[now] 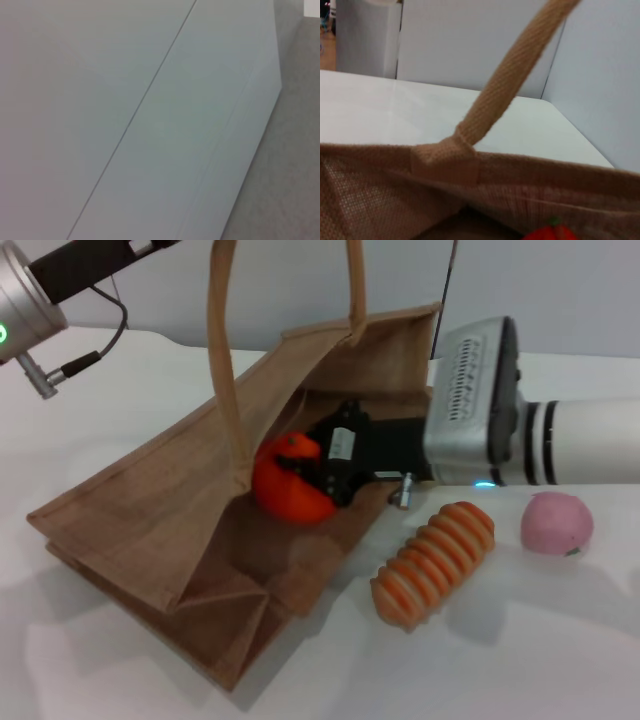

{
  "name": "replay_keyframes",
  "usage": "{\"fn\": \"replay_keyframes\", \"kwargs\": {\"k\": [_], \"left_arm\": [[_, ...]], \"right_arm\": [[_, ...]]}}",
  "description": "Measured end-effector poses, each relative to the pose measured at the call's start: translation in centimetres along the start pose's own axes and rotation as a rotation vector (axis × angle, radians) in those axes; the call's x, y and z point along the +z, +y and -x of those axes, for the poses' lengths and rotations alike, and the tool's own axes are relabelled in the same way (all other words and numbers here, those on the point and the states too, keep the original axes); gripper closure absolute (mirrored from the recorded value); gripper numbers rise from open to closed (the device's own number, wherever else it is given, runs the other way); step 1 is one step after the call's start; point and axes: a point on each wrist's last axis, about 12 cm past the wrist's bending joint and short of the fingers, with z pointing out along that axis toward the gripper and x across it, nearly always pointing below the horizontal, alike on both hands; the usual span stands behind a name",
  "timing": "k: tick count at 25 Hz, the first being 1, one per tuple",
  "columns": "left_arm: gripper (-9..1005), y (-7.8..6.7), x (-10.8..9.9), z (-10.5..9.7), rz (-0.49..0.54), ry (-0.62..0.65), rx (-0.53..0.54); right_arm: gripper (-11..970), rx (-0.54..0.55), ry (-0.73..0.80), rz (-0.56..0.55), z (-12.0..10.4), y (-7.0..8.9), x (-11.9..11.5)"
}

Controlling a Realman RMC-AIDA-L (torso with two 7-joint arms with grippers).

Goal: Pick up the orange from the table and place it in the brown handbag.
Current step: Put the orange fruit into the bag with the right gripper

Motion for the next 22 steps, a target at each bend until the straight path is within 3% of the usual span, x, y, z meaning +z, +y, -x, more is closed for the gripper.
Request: {"fn": "replay_keyframes", "kwargs": {"k": [3,11,22], "left_arm": [[883,0.0,0.2,0.1,-0.005,0.0,0.002],[883,0.0,0.4,0.2,-0.007,-0.004,0.001],[883,0.6,-0.3,-0.2,0.048,-0.009,-0.009]], "right_arm": [[892,-0.025,0.016,-0.027,0.4,0.0,0.9],[900,-0.006,0.119,-0.229,-0.4,-1.5,1.6],[791,0.009,0.127,-0.239,-1.1,-1.3,1.3]]}}
